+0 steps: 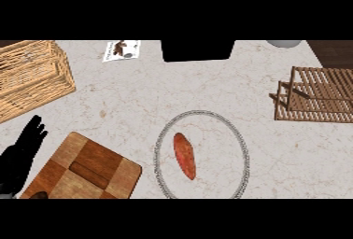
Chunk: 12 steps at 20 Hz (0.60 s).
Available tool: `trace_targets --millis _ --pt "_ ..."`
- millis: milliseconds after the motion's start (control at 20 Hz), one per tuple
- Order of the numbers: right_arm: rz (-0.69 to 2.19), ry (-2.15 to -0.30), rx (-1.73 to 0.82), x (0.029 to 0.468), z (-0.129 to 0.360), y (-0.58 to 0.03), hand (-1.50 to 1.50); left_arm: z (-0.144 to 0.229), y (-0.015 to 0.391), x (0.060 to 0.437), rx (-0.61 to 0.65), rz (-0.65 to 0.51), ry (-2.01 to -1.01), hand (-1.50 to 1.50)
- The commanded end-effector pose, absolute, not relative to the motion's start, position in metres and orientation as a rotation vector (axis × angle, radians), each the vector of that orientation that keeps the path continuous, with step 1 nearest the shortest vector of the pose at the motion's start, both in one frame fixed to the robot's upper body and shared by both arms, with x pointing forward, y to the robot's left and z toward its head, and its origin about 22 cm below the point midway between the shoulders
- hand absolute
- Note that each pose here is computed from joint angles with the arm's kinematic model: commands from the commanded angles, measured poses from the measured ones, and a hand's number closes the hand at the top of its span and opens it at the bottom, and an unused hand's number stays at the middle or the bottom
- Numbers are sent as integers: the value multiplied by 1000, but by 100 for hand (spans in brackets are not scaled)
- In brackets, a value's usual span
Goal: Pick the cupcake from the placemat and place it in the tiered shelf
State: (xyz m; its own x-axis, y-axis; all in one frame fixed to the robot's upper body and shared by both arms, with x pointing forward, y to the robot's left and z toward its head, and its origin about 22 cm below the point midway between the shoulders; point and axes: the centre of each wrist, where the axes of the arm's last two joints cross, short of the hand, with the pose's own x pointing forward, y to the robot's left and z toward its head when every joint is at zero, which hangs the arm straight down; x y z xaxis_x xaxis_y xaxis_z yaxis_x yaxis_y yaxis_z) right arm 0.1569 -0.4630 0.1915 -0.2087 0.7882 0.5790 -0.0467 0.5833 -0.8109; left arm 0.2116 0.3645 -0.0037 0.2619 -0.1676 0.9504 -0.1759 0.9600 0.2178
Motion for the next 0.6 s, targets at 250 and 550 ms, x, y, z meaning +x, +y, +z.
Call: trace_targets --millis 250,550 --pt "703 -1730 -632 91 289 -521 150 -1 365 228 289 2 -1324 0" --pt "602 -1715 -860 91 335 -520 150 -7 364 226 260 -31 -1331 0"
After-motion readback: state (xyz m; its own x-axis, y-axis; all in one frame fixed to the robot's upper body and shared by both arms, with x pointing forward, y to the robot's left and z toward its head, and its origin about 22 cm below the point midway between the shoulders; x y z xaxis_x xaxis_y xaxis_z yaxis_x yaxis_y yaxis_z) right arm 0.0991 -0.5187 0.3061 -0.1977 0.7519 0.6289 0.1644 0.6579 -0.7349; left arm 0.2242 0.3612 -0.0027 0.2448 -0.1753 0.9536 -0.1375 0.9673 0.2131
